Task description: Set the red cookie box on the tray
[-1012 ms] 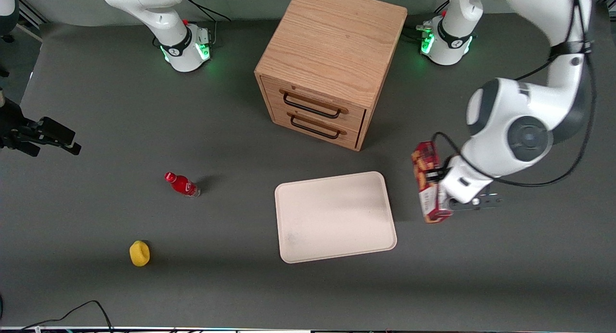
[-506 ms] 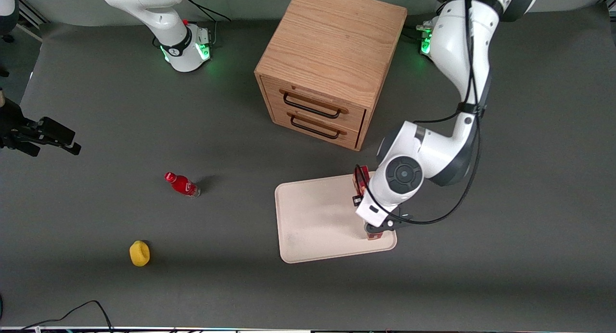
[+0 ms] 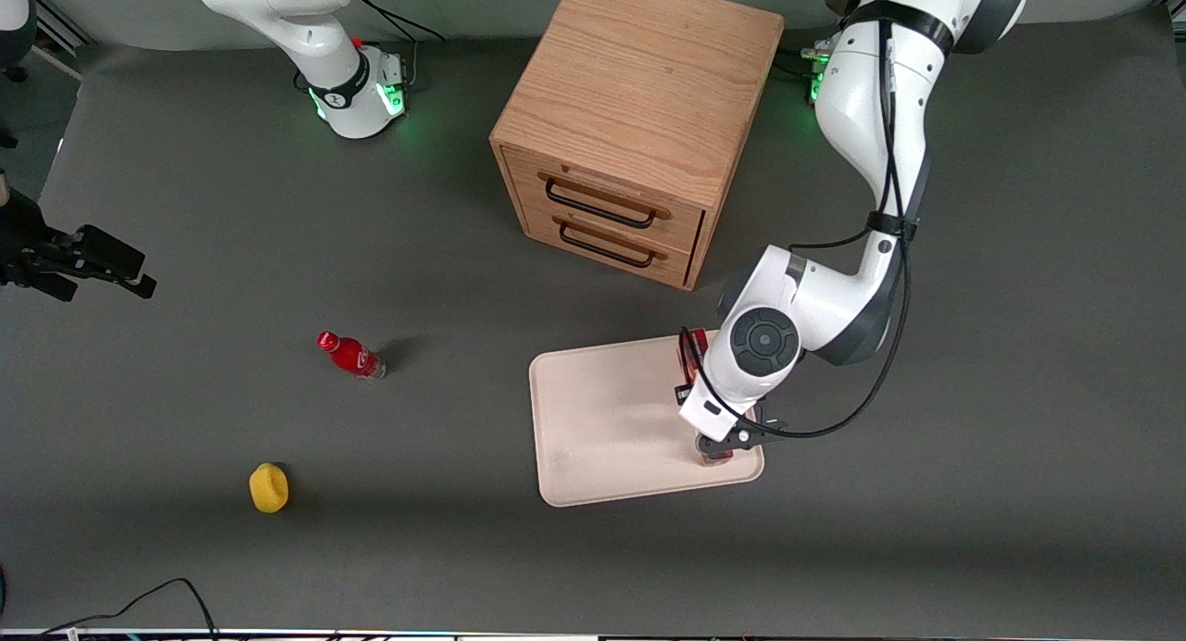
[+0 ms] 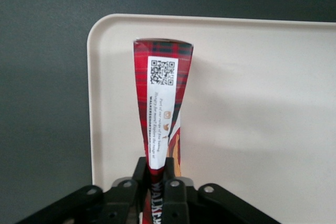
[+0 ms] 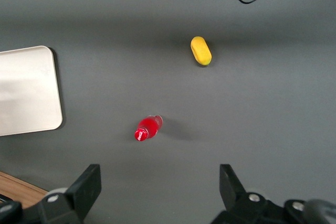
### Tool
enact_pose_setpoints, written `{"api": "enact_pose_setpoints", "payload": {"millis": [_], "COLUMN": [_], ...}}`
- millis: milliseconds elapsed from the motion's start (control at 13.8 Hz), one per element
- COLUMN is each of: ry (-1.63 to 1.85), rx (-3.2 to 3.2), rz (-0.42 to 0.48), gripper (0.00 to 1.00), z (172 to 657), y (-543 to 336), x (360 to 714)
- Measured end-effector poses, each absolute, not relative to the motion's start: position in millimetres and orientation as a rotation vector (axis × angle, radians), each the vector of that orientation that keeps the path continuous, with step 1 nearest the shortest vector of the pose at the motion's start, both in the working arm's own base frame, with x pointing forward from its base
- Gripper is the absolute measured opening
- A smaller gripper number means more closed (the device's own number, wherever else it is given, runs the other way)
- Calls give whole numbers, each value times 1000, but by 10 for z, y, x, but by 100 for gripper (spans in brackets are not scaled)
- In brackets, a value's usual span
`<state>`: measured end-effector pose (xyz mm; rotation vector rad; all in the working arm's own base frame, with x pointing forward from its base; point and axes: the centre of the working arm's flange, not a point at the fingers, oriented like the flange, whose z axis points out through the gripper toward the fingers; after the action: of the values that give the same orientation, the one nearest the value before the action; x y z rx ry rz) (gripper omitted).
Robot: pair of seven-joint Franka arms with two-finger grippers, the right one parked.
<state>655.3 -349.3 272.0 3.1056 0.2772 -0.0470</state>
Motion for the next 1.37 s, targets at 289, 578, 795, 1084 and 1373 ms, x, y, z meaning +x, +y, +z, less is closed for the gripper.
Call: {"api": "enact_pose_setpoints", "payload": {"millis": [289,578,795,1084,1373], "ry": [306,384,398,236,135], "rx": [3125,3104,3094,3148,3132], "rz": [-80,-77,-59,-126,-162], "gripper": [66,100,100,100,100], "z": [2903,3861,4416,4870,5291], "y": [-3349,-2950,-2603,-1681,-327], "x": [6589,6681,6700,6726,6686]}}
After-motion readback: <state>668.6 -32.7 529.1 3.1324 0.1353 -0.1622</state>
